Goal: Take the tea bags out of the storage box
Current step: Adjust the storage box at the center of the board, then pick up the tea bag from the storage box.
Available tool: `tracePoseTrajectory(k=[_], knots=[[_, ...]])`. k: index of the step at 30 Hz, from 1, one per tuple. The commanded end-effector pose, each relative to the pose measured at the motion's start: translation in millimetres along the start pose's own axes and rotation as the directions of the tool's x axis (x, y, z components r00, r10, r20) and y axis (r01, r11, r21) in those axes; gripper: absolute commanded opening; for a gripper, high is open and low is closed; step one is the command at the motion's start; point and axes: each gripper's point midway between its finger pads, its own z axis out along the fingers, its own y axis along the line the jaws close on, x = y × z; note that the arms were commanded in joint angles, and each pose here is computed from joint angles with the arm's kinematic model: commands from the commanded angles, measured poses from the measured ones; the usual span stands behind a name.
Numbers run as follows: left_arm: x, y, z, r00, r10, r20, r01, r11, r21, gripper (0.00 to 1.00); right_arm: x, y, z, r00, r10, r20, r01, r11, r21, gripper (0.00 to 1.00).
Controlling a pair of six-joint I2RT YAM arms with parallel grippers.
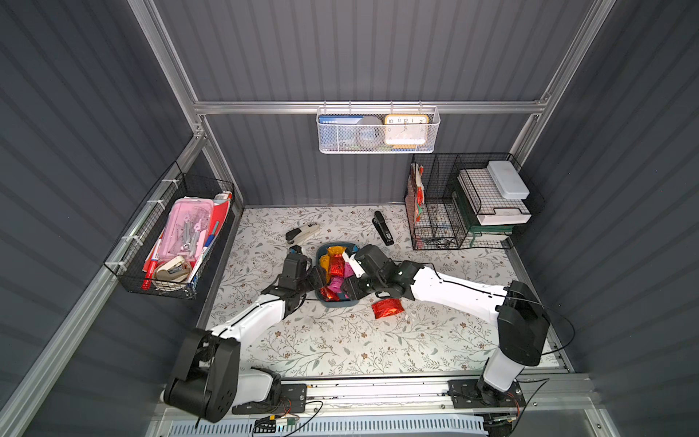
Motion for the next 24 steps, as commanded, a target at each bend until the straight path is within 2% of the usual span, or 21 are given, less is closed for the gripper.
tracePoseTrajectory(k=[1, 6, 13, 24], knots=[[-6.5, 1.2, -16.5, 0.993, -0.106, 0.046, 0.107, 0.994, -0.002, 0.6, -11.4, -11.1, 7.5, 0.958, -0.284, 0.027, 0.281, 0.956, 0.084, 0.54], [-5.6, 20.4, -27.3, 0.96, -0.26, 0.106, 0.268, 0.961, -0.066, 0.64, -7.2, -0.5, 21.6, 0.888, -0.459, 0.021, 0.456, 0.887, 0.068, 0.55], [5.0, 41.7, -30.4, 0.908, -0.399, 0.125, 0.41, 0.908, -0.082, 0.65, 1.8, 3.2, 48.9, 0.841, -0.54, -0.046, 0.542, 0.838, 0.069, 0.56], [10.4, 58.3, -31.9, 0.878, -0.465, 0.115, 0.474, 0.878, -0.068, 0.65, 8.2, -12.4, 75.2, 0.813, -0.569, -0.124, 0.581, 0.804, 0.128, 0.54]])
